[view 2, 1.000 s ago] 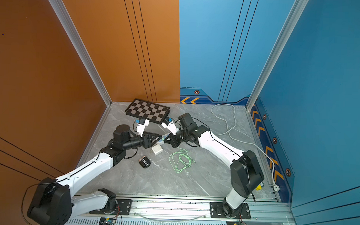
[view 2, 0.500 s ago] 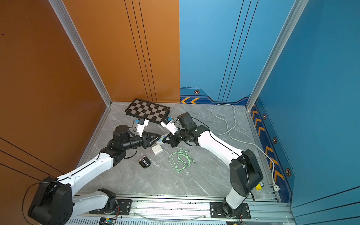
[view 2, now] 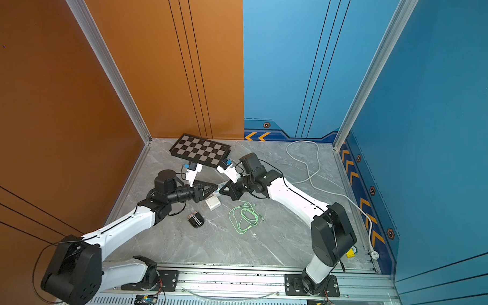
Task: Charge the electric shaver
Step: Pick up the charging cable from the center of the board.
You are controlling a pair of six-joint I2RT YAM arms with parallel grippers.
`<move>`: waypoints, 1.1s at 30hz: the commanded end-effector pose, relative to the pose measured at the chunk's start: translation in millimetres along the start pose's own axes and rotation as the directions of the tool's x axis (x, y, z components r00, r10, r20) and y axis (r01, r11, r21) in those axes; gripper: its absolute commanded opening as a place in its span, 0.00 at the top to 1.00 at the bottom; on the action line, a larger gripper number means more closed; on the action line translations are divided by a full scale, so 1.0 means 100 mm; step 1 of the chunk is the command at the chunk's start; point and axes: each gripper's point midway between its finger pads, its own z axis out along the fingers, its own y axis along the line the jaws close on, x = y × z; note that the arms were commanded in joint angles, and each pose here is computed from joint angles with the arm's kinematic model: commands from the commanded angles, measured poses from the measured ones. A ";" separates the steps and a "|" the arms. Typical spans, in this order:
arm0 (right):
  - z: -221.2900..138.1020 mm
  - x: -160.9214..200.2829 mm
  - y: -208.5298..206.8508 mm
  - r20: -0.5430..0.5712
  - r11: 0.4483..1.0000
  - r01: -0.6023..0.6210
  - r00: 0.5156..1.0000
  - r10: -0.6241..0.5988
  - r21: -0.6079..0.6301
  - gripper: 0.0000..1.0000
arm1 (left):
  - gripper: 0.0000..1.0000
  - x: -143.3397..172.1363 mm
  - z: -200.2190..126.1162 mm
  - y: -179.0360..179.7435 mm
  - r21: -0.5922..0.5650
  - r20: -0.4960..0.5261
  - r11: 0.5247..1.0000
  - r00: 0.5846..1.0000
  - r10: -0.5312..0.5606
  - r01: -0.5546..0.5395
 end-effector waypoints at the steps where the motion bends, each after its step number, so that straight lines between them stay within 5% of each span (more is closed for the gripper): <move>1: 0.01 -0.13 0.06 0.029 1.000 0.017 0.999 -0.016 -0.026 1.00 | 0.74 -0.01 0.02 -0.11 0.060 -0.014 0.998 1.000 0.019 -0.018; 7: 0.03 -0.11 0.03 0.023 1.000 0.015 1.000 -0.014 -0.024 1.00 | 1.00 -0.02 0.03 -0.15 0.081 -0.021 0.997 1.000 0.016 -0.014; 15: 0.00 -0.13 -0.01 0.031 1.000 0.020 0.999 -0.021 0.018 0.99 | 1.00 -0.01 0.03 -0.08 0.052 -0.016 0.999 1.000 0.000 0.001; 20: -0.09 -0.11 -0.06 0.057 0.994 0.033 0.998 -0.039 0.104 0.75 | 1.00 -0.03 0.01 0.03 -0.006 0.011 1.000 1.000 -0.015 0.015; 33: 0.04 0.06 -0.13 0.099 0.959 0.036 0.993 -0.067 0.282 0.73 | 1.00 -0.13 0.00 0.26 -0.116 0.071 0.990 0.995 -0.072 0.080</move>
